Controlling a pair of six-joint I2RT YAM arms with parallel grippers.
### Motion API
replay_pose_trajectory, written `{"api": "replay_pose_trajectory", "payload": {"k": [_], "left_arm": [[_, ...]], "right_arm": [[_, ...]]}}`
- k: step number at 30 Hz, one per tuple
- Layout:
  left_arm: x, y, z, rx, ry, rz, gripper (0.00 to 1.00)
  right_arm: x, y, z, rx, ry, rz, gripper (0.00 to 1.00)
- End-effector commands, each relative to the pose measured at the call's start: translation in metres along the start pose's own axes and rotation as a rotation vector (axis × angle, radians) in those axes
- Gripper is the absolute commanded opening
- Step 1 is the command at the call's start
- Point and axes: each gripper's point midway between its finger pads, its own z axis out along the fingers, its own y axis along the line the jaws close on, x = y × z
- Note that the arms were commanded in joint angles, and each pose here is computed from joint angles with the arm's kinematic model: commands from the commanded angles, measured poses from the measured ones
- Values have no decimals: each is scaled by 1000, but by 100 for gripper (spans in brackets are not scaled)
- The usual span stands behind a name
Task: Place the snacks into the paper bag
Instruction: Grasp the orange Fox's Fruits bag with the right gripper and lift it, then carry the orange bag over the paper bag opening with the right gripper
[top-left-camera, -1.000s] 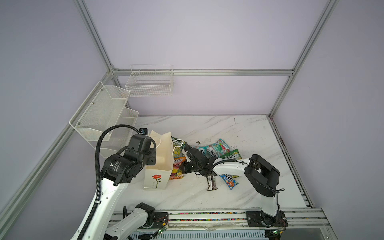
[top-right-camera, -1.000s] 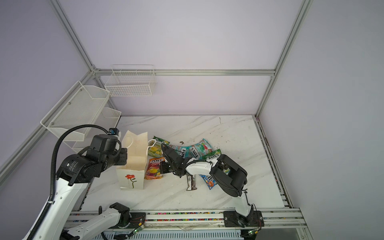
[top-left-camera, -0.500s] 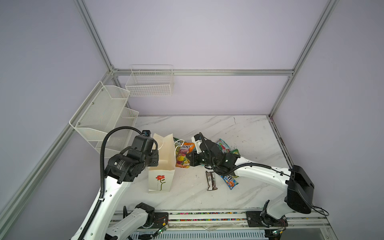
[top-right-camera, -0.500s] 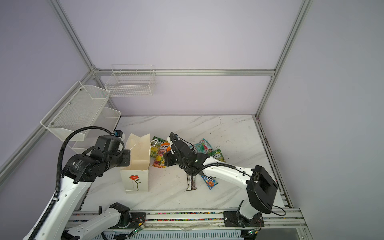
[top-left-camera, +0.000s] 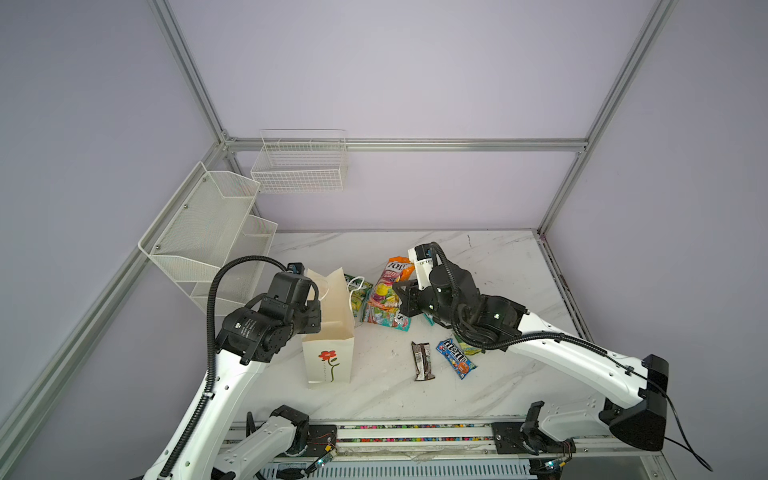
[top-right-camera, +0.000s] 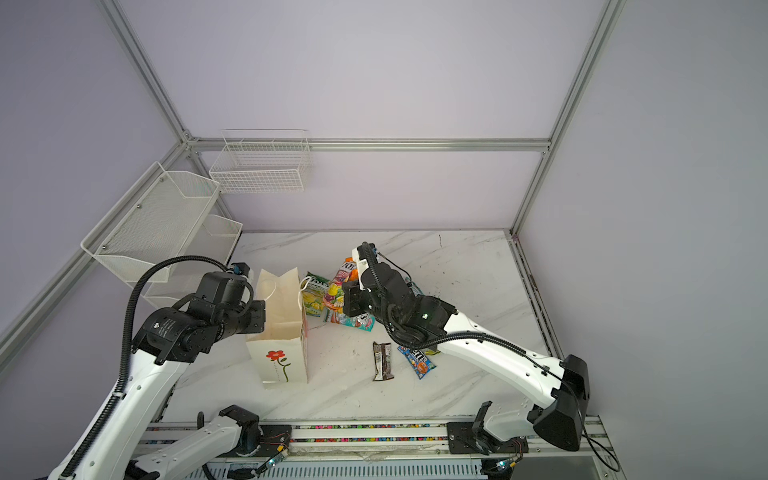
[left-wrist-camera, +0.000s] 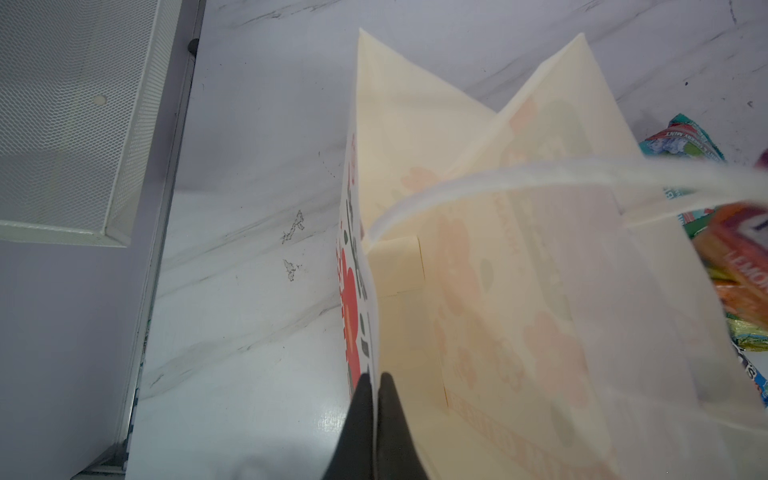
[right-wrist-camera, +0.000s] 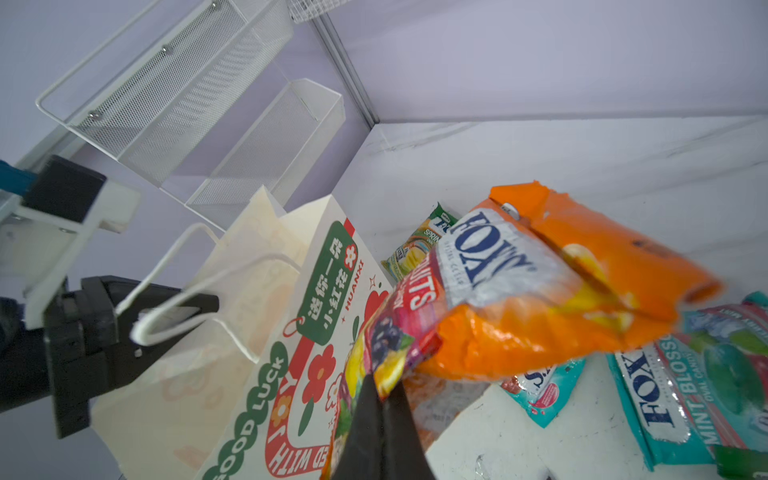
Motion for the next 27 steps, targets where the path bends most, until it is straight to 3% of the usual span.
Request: {"api": "replay_pose_trajectory", "payload": {"k": [1, 10, 14, 22, 27], "left_arm": [[2, -1, 4, 11, -7, -25, 0], [5, -1, 1, 17, -4, -25, 0], [5, -2, 1, 22, 2, -22, 0], [6, -3, 3, 26, 12, -22, 0], [6, -4, 3, 28, 16, -21, 0]], "right_arm": [[-45, 6, -30, 36, -113, -67, 0], [-107, 33, -60, 18, -216, -168, 0], [-113, 53, -47, -7, -203, -209, 0], [-96, 103, -22, -71, -147, -301, 0], [-71, 114, -2, -69, -91, -357, 0]]}}
